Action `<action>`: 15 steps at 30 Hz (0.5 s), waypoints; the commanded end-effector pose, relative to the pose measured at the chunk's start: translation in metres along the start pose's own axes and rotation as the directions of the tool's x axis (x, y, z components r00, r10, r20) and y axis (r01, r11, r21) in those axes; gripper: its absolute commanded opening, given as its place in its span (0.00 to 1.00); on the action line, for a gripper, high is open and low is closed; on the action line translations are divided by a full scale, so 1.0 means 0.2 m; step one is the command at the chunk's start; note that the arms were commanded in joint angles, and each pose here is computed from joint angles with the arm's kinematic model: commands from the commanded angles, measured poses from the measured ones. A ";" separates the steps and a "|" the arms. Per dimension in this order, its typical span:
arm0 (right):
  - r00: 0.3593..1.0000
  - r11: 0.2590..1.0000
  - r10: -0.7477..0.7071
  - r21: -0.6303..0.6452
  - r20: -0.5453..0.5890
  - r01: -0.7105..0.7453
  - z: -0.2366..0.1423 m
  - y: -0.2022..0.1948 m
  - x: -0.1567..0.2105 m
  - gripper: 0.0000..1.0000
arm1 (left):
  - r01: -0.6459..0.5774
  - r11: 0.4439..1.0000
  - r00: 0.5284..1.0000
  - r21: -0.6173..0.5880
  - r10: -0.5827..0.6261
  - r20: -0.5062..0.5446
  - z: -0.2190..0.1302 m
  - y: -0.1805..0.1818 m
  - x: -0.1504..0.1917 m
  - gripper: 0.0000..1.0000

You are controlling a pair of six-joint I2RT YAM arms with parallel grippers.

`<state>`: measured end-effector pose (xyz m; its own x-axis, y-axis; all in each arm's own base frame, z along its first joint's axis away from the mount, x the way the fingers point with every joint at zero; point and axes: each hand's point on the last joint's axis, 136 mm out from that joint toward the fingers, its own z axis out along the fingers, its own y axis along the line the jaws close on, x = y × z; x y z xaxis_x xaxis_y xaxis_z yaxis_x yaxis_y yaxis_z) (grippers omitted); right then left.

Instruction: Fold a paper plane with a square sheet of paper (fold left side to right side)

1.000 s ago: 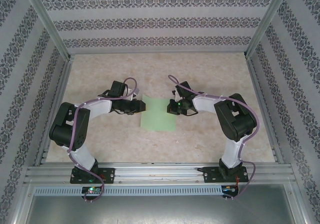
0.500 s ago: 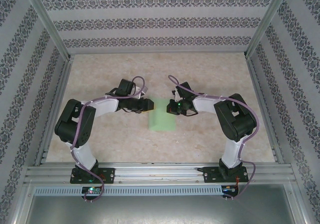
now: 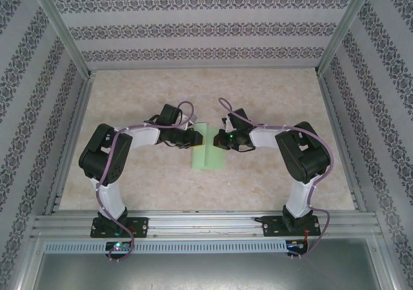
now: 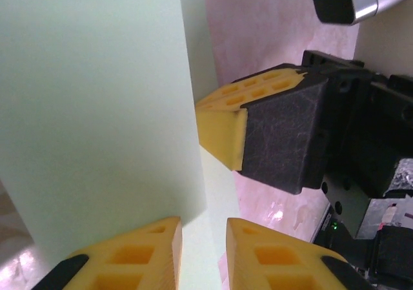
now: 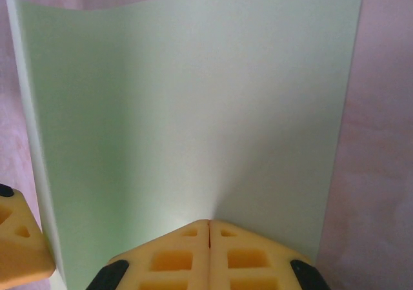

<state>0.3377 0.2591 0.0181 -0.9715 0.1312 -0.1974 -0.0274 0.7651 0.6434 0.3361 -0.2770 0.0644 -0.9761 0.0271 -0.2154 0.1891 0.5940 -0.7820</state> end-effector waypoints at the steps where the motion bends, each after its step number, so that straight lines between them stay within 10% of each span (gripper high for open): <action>1: 1.000 0.999 -0.002 -0.048 0.024 0.003 -0.03 0.06 -0.02 0.04 | -0.020 1.000 1.000 0.023 0.020 0.004 0.05 -0.03 -0.03 0.21; 15: 0.995 0.975 0.010 -0.222 0.102 0.013 -0.22 0.15 -0.10 0.38 | -0.027 0.999 1.000 0.017 0.027 -0.013 0.09 -0.04 -0.03 0.03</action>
<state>0.3524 0.2416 0.0654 -0.9359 0.2265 -0.2698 -0.0530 0.6665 0.7436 0.3383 -0.2878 0.0565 -0.9780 0.0416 -0.2042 0.1888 0.5919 -0.7836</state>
